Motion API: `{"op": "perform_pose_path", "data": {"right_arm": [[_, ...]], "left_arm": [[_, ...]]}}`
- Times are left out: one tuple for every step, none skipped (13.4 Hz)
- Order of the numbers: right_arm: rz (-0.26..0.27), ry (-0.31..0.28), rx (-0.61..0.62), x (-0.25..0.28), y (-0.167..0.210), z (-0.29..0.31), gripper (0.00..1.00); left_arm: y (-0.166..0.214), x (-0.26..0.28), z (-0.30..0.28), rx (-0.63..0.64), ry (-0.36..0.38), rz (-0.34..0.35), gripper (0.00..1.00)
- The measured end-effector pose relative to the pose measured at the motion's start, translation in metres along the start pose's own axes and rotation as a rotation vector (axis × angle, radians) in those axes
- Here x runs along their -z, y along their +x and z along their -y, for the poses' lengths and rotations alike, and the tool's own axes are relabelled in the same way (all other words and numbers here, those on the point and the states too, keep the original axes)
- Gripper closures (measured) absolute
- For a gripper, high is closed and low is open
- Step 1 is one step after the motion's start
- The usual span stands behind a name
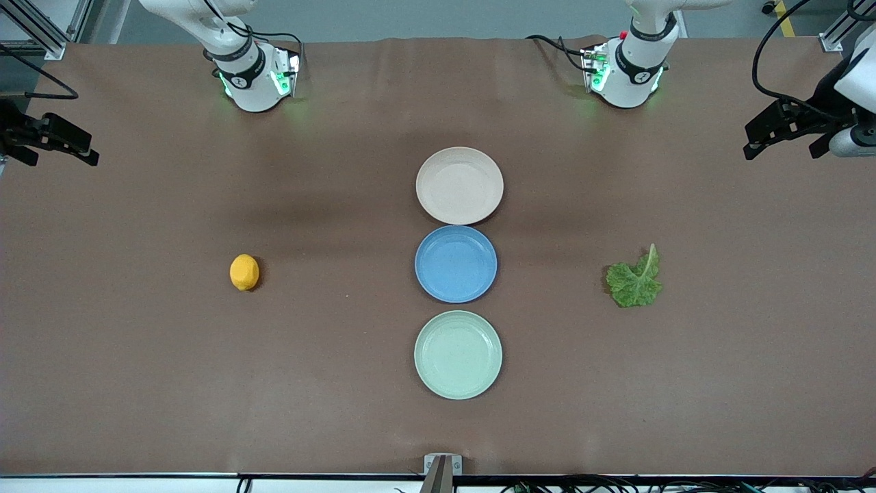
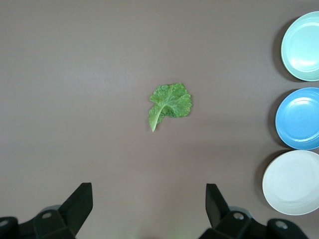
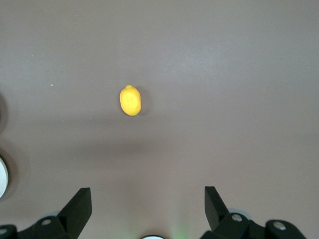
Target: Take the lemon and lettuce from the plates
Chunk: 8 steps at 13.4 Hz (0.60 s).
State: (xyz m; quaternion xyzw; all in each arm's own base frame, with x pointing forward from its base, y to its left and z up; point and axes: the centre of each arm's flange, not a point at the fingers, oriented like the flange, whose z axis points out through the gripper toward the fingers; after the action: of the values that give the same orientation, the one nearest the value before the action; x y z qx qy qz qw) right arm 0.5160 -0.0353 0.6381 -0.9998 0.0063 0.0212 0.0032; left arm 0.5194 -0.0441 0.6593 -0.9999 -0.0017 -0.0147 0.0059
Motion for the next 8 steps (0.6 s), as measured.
{"op": "perform_pose_path", "data": {"right_arm": [[-0.004,0.001,0.000,-0.0009,-0.0021,-0.0001,0.00],[-0.008,0.001,0.000,-0.0015,-0.0044,-0.0002,0.00],[-0.009,0.002,0.000,-0.0019,-0.0064,-0.0002,0.00],[-0.008,0.004,0.000,-0.0020,-0.0076,0.0000,0.00],[-0.008,0.005,0.001,-0.0019,-0.0082,0.0002,0.00],[-0.008,0.006,0.000,-0.0023,-0.0083,0.0002,0.00],[-0.007,0.007,0.000,-0.0029,-0.0083,0.0003,0.00],[-0.005,0.009,0.000,-0.0035,-0.0083,0.0004,0.00]], "left_arm": [[0.0015,-0.0020,0.0003,0.000,0.003,0.002,0.00],[0.0033,-0.0043,0.0007,0.000,0.006,0.004,0.00],[0.0045,-0.0059,0.0007,0.000,0.006,0.005,0.00],[0.0051,-0.0067,0.0007,0.000,0.006,0.006,0.00],[0.0051,-0.0067,0.0007,0.000,0.006,0.006,0.00],[0.0051,-0.0063,0.0007,0.000,0.006,0.005,0.00],[0.0051,-0.0059,0.0007,0.000,0.006,0.004,0.00],[0.0051,-0.0057,0.0007,0.000,0.006,0.004,0.00]]}}
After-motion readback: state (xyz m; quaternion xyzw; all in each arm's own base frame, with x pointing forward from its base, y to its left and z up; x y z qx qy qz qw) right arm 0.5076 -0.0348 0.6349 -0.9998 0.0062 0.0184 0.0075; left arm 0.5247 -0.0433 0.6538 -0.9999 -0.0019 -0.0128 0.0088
